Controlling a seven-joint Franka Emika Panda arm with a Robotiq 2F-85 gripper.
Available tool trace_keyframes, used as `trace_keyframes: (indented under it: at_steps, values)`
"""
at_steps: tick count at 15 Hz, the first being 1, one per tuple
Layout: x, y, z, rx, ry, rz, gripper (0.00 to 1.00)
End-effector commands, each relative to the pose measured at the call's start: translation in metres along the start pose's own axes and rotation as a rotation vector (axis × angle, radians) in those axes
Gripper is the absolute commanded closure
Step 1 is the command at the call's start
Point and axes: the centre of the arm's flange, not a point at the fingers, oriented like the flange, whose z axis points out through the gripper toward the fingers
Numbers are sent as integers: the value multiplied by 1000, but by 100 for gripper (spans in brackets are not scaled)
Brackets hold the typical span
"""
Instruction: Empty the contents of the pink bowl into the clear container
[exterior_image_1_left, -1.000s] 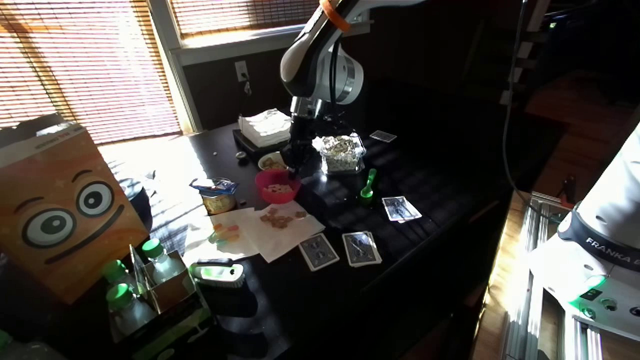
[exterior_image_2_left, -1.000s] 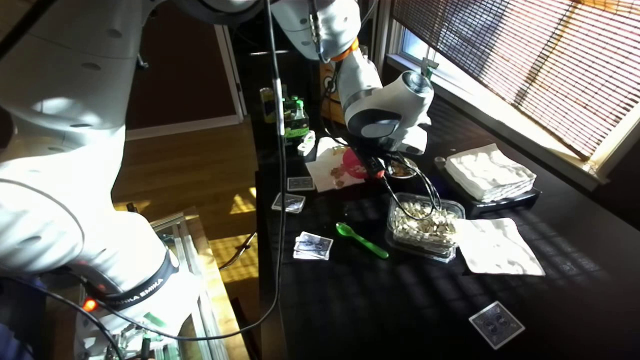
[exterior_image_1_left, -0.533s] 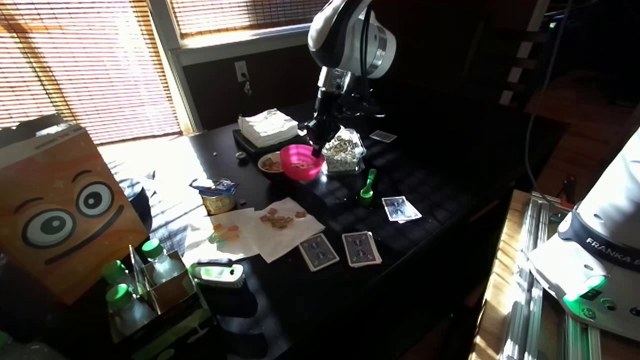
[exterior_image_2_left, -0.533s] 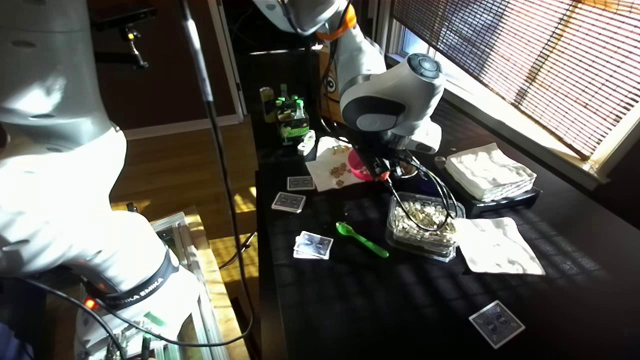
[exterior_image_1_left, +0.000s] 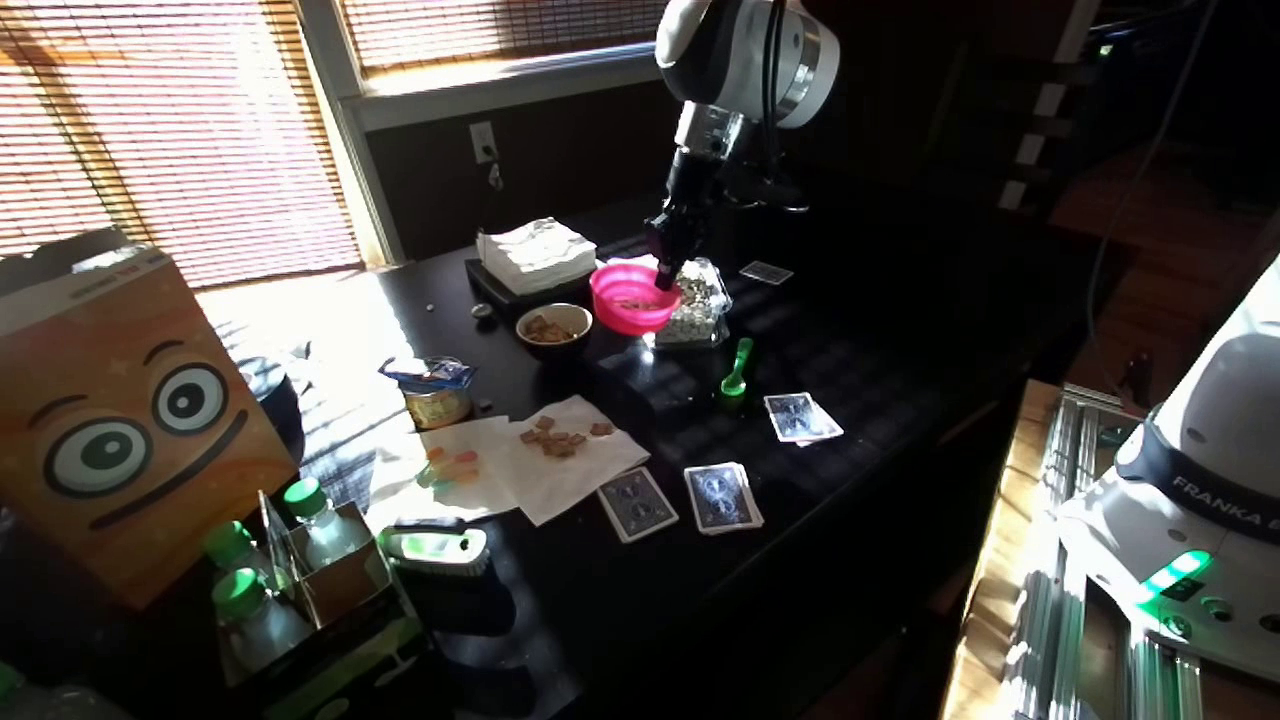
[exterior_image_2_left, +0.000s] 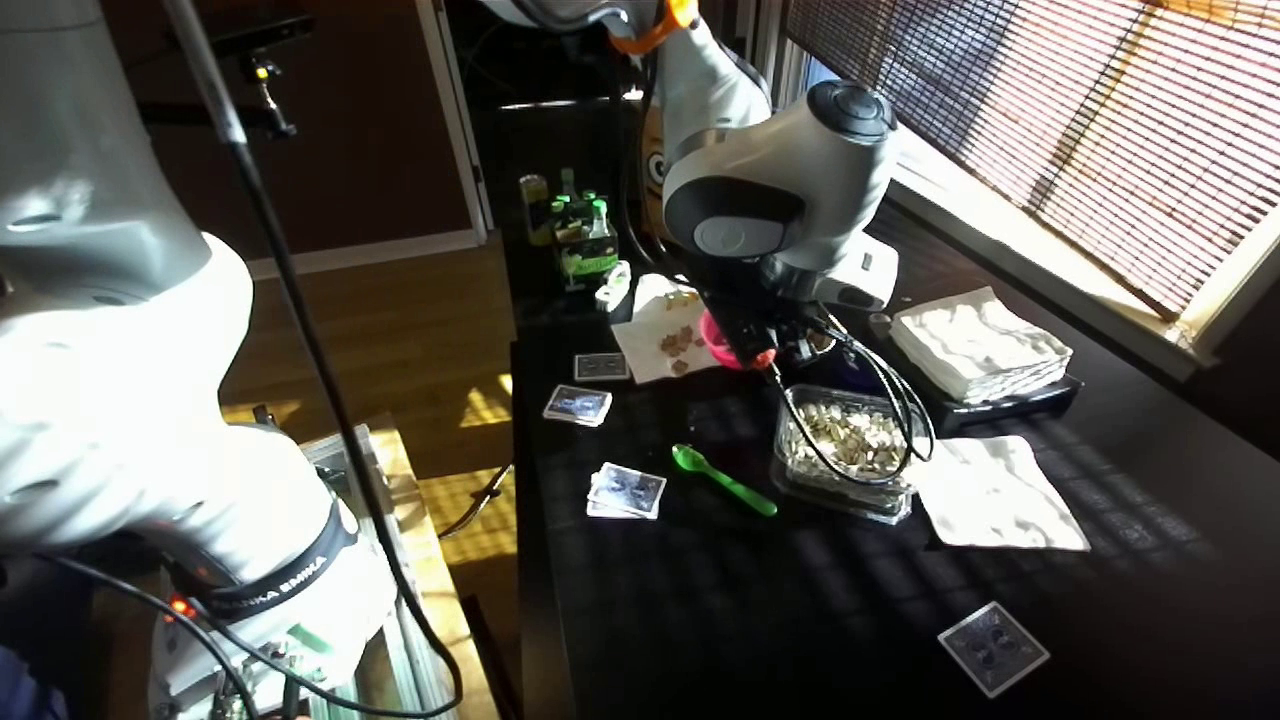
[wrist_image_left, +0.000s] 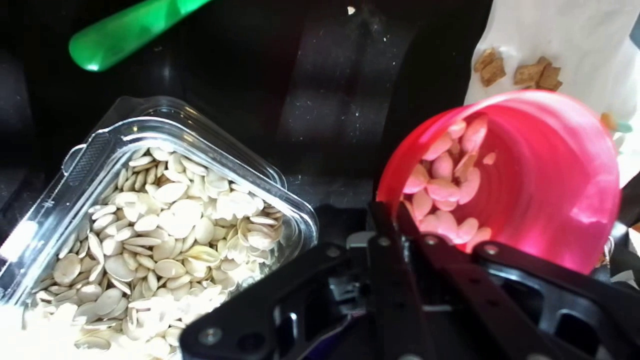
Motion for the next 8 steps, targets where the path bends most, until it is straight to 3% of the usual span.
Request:
trace_keyframes:
  at_steps: [1, 5, 8]
  values:
    - [4, 23, -4, -48, 28, 84, 99]
    - [7, 76, -26, -97, 145, 217, 99]
    - [11, 100, -35, -157, 246, 252, 99]
